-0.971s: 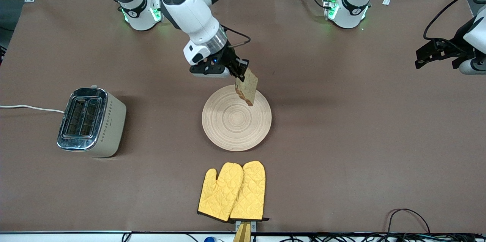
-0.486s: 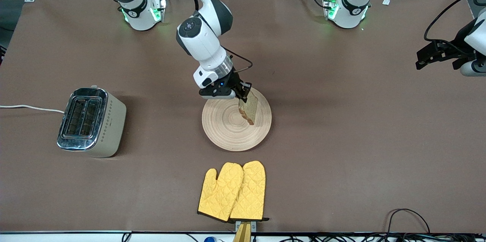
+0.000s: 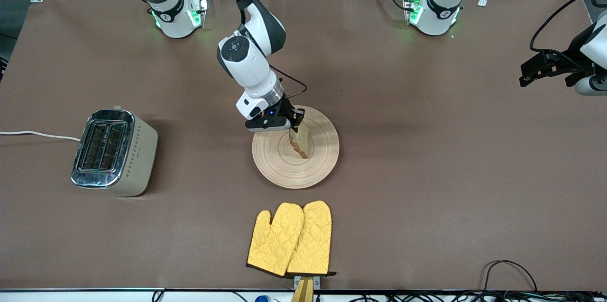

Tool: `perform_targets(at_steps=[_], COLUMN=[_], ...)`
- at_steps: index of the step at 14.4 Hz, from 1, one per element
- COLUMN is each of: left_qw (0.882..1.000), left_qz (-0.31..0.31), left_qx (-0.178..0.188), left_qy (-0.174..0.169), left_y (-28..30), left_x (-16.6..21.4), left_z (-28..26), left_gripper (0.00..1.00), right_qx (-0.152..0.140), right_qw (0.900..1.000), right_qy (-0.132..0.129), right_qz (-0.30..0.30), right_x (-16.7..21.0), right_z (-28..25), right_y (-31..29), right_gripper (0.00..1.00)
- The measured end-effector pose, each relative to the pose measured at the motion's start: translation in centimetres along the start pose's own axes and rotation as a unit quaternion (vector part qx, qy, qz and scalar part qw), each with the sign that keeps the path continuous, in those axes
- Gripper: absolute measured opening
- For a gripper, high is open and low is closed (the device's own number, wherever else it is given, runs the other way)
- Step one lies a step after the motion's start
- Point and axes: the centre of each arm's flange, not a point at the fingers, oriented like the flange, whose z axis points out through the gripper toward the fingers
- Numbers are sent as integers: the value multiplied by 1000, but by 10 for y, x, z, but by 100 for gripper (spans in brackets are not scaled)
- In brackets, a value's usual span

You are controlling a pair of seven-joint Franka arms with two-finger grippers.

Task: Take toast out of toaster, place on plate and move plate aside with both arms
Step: 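Lower the toast onto the plate and open the right gripper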

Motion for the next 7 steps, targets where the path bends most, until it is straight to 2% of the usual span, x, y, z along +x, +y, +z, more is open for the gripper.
perform_targets(at_steps=[4, 7], left_qw=[1000, 1000], left_qz=[0, -1], left_qx=[0, 0], left_qy=[0, 0], left_y=[-1, -1], left_x=[0, 0], left_z=[0, 0], left_gripper=[100, 100], right_qx=[-17, -39], right_qw=[999, 998], right_qy=[-2, -14], right_qz=[-27, -54], right_x=[15, 28], right_z=[8, 19], right_y=[37, 84], right_gripper=[7, 7])
